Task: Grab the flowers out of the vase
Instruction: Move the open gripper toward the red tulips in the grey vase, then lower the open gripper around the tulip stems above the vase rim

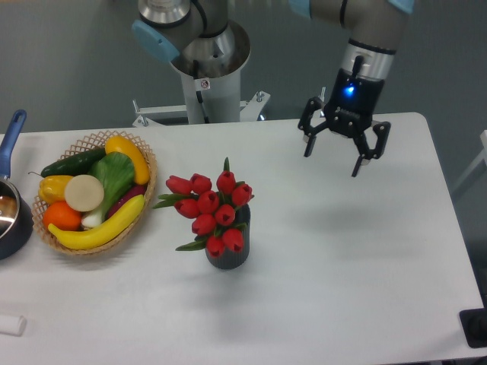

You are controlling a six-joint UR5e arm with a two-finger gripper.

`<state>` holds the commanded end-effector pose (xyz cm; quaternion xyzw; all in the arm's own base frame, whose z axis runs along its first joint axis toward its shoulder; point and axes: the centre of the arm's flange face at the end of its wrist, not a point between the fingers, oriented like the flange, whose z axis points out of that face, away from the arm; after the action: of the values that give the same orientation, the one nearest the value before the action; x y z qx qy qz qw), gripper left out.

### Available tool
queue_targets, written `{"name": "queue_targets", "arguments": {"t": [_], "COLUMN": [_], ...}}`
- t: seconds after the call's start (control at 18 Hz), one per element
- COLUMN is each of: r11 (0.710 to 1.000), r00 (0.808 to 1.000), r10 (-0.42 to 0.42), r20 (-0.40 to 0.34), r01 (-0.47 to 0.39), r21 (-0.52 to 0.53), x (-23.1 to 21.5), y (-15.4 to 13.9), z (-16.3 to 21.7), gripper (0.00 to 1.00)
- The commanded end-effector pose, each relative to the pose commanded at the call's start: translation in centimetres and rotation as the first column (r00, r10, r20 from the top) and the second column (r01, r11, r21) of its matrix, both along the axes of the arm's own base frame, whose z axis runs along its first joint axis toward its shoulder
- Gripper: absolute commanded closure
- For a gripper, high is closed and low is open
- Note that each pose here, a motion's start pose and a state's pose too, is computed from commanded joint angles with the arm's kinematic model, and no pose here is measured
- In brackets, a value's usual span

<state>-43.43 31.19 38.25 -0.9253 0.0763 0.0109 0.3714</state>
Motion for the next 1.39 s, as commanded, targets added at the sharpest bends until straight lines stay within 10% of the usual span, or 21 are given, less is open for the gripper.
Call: {"name": "queue_targets", "arguments": {"t": [1.39], "r11": [0.971], "r00": [0.967], "r10": [-0.219], "r20": [0.130], "r01": [0.203], "r21": [0.128], "x": [7.5], "y": [8.4], "z": [-4.2], "gripper": [0.00]}}
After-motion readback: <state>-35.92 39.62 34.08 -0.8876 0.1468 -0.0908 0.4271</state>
